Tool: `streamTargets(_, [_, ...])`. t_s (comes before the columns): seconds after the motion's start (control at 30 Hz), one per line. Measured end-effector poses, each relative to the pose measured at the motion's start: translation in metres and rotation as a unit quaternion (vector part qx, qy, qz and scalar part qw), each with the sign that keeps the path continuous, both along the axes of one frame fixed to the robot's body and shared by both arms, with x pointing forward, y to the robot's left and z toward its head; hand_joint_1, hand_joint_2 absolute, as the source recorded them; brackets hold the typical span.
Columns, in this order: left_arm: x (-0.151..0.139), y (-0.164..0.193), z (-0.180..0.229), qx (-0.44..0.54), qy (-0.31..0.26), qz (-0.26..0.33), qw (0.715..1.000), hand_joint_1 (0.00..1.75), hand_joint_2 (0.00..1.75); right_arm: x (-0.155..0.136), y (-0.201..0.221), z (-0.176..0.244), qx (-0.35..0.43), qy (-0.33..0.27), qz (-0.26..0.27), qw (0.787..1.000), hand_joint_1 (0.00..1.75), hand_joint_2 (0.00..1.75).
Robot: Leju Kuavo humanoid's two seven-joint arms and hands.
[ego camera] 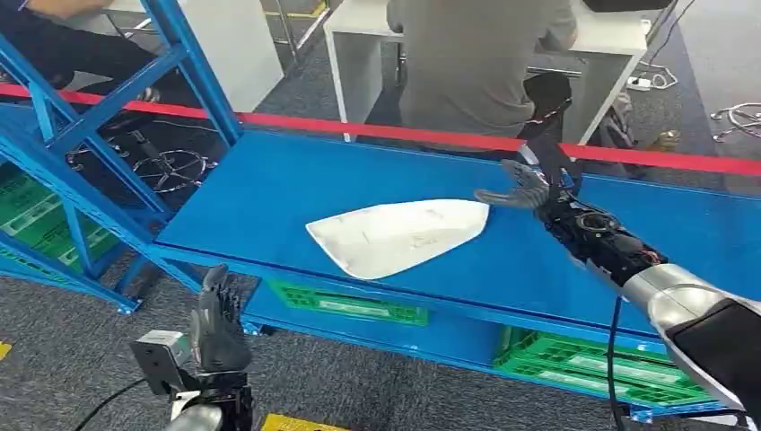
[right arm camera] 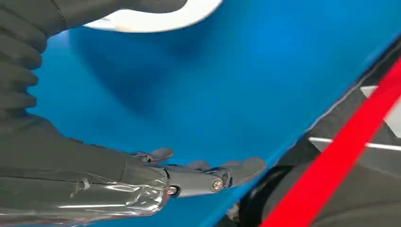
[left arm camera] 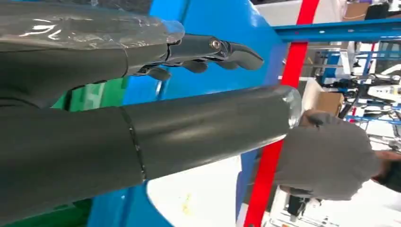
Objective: Take the parts from the cabinet and place them on the table.
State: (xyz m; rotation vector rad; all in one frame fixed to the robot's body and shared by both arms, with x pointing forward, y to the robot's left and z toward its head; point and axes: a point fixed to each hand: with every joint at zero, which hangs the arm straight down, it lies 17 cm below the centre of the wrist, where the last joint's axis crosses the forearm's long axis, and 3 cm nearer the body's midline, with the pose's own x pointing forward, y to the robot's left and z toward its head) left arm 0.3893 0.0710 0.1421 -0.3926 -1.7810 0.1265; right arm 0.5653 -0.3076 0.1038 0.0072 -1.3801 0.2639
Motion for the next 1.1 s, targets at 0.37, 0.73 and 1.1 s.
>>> streamTargets(0.37, [0.002,-0.001,0.003,-0.003,-0.003,0.000,1.000,0.00,0.00,0.002,0.003,0.002,0.002,-0.001,0.000,1.000,0.00,1.75])
streamTargets(0.73, [0.001,-0.002,-0.001,-0.003,0.002,0.000,1.000,0.00,0.00,0.002,0.000,-0.002,0.001,0.002,-0.003,1.000,0.00,1.75])
streamTargets(1.1, [0.002,-0.001,-0.001,-0.003,0.002,0.000,1.000,0.00,0.00,-0.004,0.021,-0.006,0.005,0.013,0.038,0.999,0.00,1.75])
